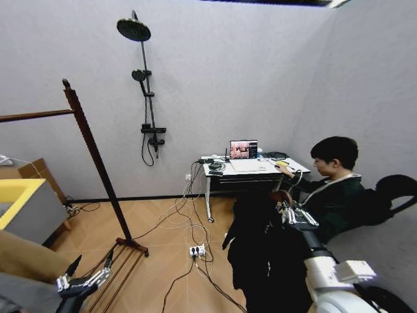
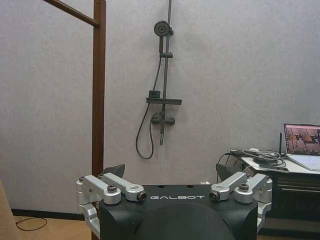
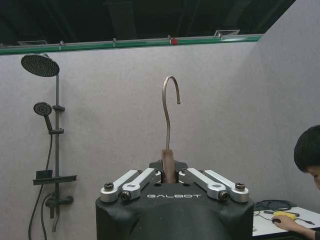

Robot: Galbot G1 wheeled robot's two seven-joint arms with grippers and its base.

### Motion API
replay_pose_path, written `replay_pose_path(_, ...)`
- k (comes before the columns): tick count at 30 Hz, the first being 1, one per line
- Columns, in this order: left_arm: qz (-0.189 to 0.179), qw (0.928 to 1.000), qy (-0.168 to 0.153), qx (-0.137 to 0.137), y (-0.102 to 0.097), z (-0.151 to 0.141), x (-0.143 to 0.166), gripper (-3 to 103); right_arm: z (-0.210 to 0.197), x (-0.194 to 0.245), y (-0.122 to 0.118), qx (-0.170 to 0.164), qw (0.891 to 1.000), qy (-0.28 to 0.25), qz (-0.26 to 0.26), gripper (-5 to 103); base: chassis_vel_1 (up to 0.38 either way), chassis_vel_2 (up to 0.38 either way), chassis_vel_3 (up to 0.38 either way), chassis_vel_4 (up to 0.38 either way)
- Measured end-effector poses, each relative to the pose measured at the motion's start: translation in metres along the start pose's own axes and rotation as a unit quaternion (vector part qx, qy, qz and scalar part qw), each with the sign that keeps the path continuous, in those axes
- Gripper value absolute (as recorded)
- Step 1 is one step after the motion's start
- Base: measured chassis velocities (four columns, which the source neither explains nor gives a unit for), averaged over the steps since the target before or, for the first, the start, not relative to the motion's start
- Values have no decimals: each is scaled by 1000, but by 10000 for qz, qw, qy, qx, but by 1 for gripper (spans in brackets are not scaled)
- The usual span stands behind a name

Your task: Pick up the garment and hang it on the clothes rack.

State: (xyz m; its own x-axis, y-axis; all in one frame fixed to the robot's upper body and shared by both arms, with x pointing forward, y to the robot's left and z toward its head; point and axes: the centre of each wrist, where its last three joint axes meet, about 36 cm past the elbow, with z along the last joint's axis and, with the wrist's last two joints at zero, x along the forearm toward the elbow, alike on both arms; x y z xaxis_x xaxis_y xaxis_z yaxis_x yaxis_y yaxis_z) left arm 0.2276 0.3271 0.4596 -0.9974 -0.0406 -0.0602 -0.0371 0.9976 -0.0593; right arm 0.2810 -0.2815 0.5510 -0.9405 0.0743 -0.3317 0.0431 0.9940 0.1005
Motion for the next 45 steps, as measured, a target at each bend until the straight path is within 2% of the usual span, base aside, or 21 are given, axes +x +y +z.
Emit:
replay_pose_path(21, 0, 10000, 0, 0, 0, 0, 0, 100, 5, 4, 5, 27, 9993, -12, -361, 9, -84, 79, 97, -82)
replay_pose_path(33, 0, 10000, 0, 0, 0, 0, 0, 100, 17, -20, -1, -6, 9977, 13, -683, 9, 8, 18, 20, 16)
replay_pose_path(45, 0, 10000, 0, 0, 0, 0, 0, 100, -2, -34, -3, 128, 9953, -220, -929, 9, 81, 59, 67, 80)
